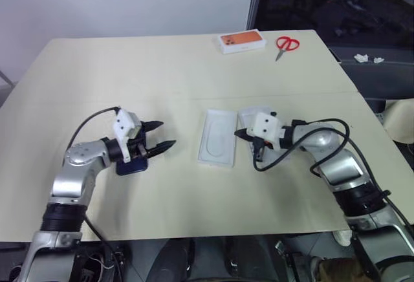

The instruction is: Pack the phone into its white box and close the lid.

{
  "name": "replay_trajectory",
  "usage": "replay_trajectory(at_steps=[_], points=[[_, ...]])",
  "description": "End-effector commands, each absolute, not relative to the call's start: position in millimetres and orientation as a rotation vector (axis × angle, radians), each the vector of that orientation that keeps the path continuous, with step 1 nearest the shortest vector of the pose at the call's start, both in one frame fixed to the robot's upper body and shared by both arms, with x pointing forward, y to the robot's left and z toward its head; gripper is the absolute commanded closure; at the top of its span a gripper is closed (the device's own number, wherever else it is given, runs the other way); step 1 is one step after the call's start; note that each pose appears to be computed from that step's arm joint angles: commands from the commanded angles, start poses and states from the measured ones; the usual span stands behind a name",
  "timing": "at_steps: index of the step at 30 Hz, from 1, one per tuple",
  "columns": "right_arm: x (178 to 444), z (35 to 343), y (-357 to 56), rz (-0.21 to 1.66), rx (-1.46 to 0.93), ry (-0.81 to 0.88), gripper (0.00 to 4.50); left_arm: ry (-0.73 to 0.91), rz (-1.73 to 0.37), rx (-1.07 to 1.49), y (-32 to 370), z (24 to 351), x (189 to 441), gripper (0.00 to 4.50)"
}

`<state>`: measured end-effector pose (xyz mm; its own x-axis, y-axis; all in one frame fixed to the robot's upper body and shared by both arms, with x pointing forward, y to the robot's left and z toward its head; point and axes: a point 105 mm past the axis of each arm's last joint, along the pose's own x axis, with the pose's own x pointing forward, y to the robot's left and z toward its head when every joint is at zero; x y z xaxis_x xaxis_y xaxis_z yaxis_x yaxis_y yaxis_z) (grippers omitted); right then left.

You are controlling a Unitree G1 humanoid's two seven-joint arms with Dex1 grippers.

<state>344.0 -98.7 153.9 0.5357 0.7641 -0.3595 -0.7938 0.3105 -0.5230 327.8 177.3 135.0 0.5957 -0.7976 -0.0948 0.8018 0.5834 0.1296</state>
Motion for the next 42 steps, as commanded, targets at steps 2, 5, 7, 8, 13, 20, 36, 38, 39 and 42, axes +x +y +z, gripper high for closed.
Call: replay_trajectory(at_steps=[2, 5, 7, 8, 13, 20, 36, 38, 39, 42], points=[[341.5, 186.5, -75.5, 1.052, -0.699, -0.079, 4.47, 0.000, -0.901, 0.171, 199.7, 156.8, 325.9, 0.54], [342.1, 184.8, -73.1, 1.052, -0.686, -0.078, 4.47, 0.033, -0.874, 0.158, 213.1, 158.9, 323.4, 0.54], [344.4, 184.3, -71.4, 1.043, -0.693, -0.087, 4.47, 0.073, -0.855, 0.133, 220.8, 157.6, 321.4, 0.54], [344.6, 183.5, -62.8, 1.062, -0.697, -0.097, 4.47, 0.119, -0.840, 0.104, 229.6, 154.6, 318.7, 0.54], [353.8, 166.6, -8.8, 1.109, -0.710, -0.115, 4.47, 0.278, -0.687, -0.122, 274.7, 144.6, 317.0, 0.54], [349.0, 145.6, 30.9, 1.178, -0.739, -0.132, 4.47, 0.389, -0.578, -0.220, 297.0, 127.0, 305.4, 0.54], [344.0, 113.6, 105.0, 1.240, -0.874, -0.136, 4.47, 0.635, -0.446, -0.559, 301.2, 90.6, 295.4, 0.54], [342.9, 107.7, 108.7, 1.245, -0.906, -0.128, 4.47, 0.680, -0.440, -0.553, 296.5, 84.0, 295.4, 0.54], [343.1, 105.0, 109.7, 1.242, -0.926, -0.123, 4.47, 0.679, -0.441, -0.558, 293.8, 83.4, 296.9, 0.54], [343.7, 102.9, 114.2, 1.237, -0.958, -0.122, 4.47, 0.677, -0.466, -0.626, 282.4, 85.1, 302.4, 0.54]])
